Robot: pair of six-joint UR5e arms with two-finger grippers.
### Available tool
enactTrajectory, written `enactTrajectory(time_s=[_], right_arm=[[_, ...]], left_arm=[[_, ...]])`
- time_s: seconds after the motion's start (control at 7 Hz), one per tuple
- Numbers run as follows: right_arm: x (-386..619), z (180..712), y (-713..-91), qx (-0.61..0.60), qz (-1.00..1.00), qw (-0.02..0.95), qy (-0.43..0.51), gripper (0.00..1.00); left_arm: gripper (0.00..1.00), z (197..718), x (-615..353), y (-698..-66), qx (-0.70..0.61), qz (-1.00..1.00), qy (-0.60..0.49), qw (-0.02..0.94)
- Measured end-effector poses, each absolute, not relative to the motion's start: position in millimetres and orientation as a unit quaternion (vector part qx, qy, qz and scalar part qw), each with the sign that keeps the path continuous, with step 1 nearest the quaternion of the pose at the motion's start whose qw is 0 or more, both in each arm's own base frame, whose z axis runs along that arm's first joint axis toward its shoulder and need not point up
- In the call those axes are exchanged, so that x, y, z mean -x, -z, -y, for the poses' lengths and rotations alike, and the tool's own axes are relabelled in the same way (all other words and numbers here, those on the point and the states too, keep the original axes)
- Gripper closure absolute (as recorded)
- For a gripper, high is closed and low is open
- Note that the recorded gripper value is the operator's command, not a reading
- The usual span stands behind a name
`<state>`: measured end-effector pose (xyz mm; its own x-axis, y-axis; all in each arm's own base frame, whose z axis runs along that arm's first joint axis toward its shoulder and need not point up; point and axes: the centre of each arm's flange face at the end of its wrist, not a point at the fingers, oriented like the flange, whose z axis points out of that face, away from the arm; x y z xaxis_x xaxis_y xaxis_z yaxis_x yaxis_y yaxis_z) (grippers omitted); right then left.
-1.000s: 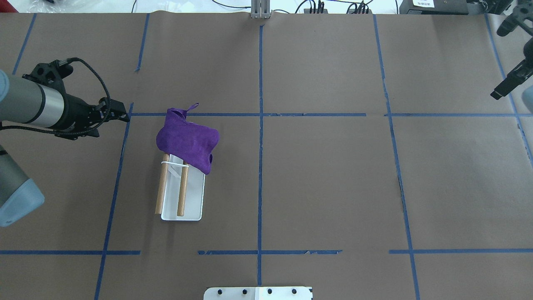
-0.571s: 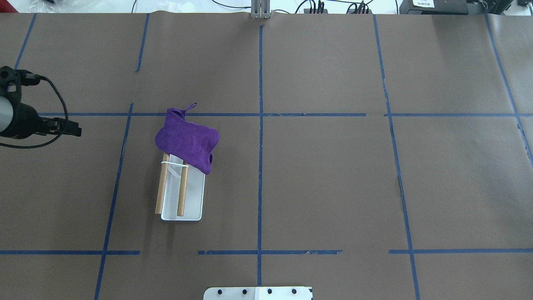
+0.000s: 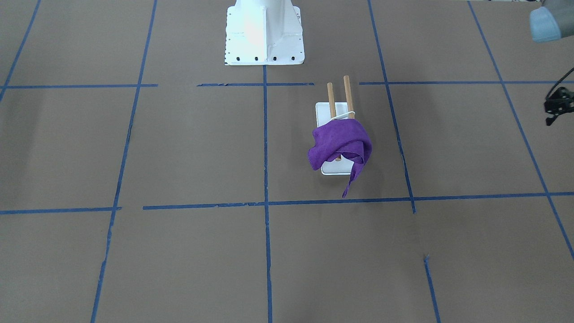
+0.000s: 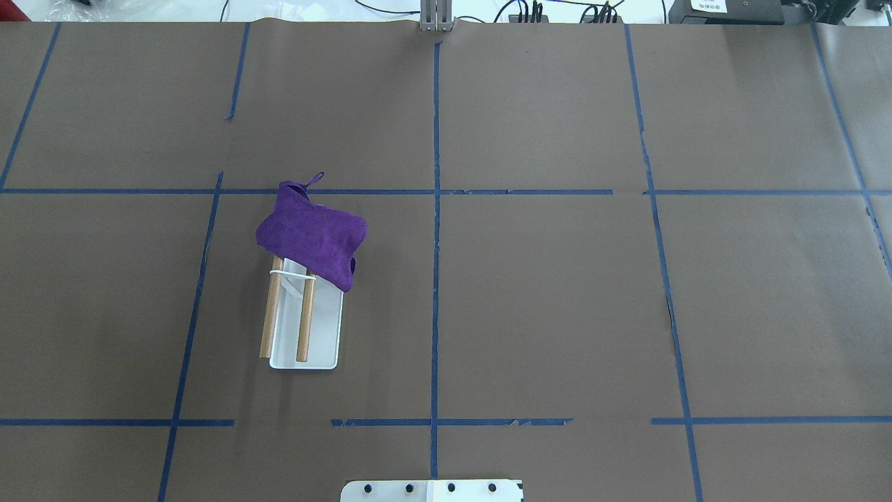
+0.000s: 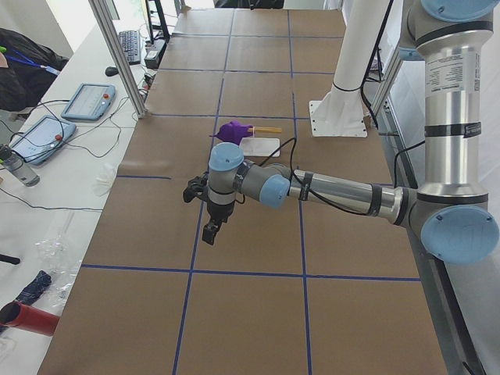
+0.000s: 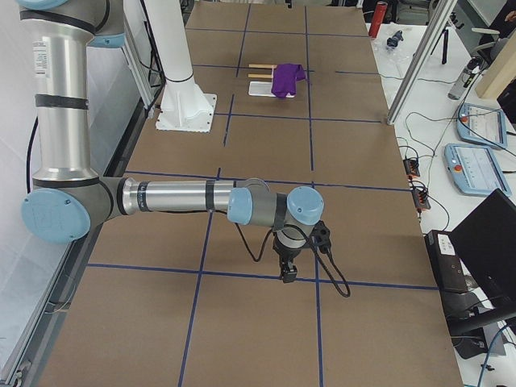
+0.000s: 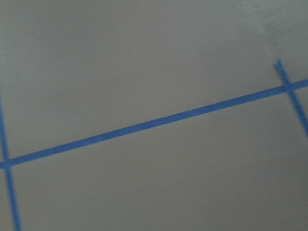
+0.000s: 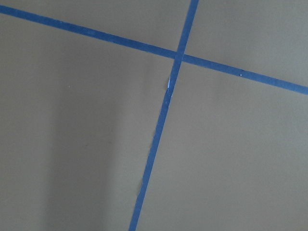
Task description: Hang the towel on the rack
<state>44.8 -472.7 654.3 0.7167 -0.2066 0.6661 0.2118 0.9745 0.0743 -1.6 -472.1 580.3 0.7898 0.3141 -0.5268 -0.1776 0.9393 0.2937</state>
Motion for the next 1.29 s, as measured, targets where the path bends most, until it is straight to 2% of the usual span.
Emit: enactTrajectory(time_s=[0.71, 1.29], right_arm=[[-47, 472, -647, -0.029, 0.359, 0.930, 0.069, 0.00], [-47, 475, -644, -0.033, 0.358, 0.930, 0.070, 0.00]], left_arm=[[0.00, 449, 65, -633, -0.024, -0.327, -0.063, 0.943], [0.00, 438, 80, -619, -0.045, -0.359, -0.048, 0.931]])
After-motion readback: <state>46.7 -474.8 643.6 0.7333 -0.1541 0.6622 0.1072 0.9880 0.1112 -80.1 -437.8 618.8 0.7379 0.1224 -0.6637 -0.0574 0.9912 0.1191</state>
